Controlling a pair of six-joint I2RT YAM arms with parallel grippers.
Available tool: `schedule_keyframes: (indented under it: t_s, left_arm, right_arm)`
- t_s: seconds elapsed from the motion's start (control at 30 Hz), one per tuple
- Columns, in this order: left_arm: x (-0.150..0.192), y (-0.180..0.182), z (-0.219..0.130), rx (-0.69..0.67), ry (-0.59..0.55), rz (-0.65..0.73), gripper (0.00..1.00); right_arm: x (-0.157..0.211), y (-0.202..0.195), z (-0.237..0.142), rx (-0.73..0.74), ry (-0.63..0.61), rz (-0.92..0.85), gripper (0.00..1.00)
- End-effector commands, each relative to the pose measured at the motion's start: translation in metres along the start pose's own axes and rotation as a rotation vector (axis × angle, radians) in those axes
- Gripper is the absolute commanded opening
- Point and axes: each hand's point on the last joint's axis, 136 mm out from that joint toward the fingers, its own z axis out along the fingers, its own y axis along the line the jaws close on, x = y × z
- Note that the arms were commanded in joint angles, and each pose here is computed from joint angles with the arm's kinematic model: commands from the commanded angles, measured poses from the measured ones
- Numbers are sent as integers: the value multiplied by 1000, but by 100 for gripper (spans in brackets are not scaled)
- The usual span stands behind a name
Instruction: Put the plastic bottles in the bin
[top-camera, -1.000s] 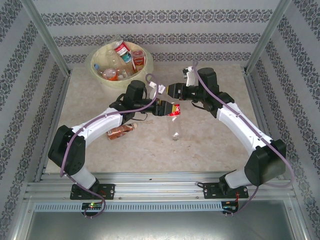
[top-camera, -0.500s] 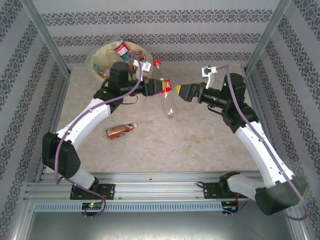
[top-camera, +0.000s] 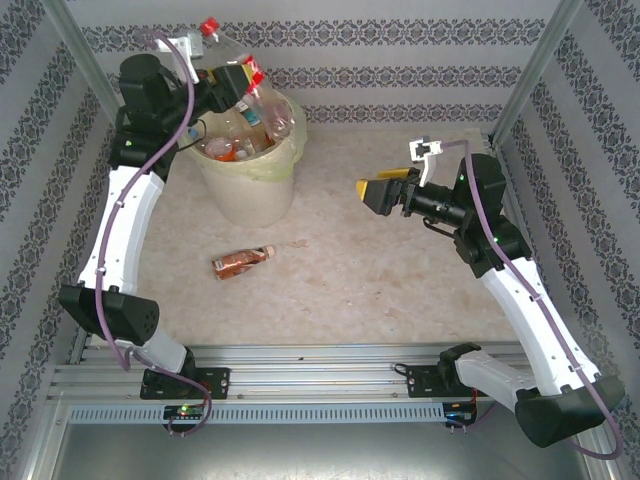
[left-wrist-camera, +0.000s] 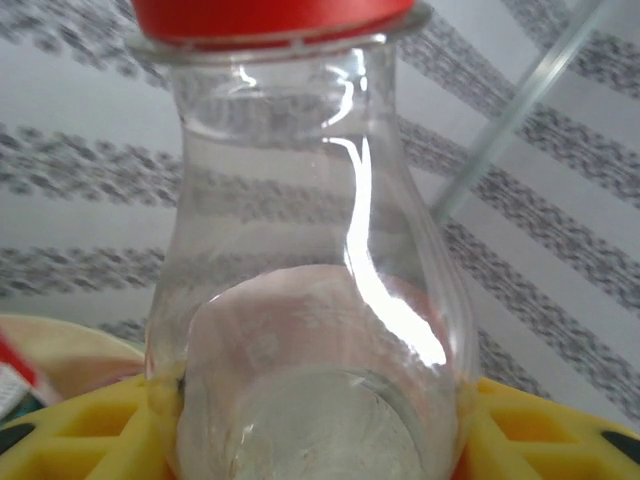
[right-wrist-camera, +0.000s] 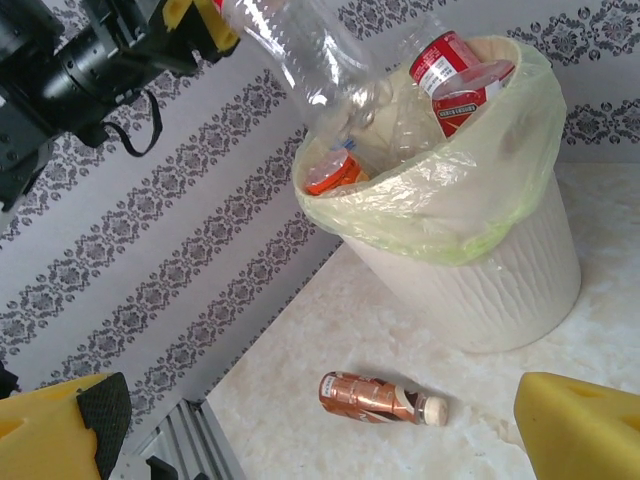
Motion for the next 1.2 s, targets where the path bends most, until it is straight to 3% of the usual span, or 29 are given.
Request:
schedule_keyframes:
  t_s: [0.0, 0.37, 0.47, 0.8, 1.17]
  left_arm:
    - [-5, 33, 2, -144, 13, 66, 55]
    - [17, 68, 14, -235, 120, 147, 56]
    - [25, 75, 14, -260, 153, 175, 57]
    - [68, 93, 36, -226, 290, 142, 58]
    - [111, 111, 59, -234, 333, 88, 61]
  right_arm:
    - [-5, 10, -5, -6, -14, -52, 98]
    - [-6, 2, 4, 72, -32, -84, 98]
    - [-3, -1, 9, 81, 14, -85, 98]
    - [7, -10, 9, 100, 15, -68, 98]
    - [12, -13, 10, 113, 37, -61, 98]
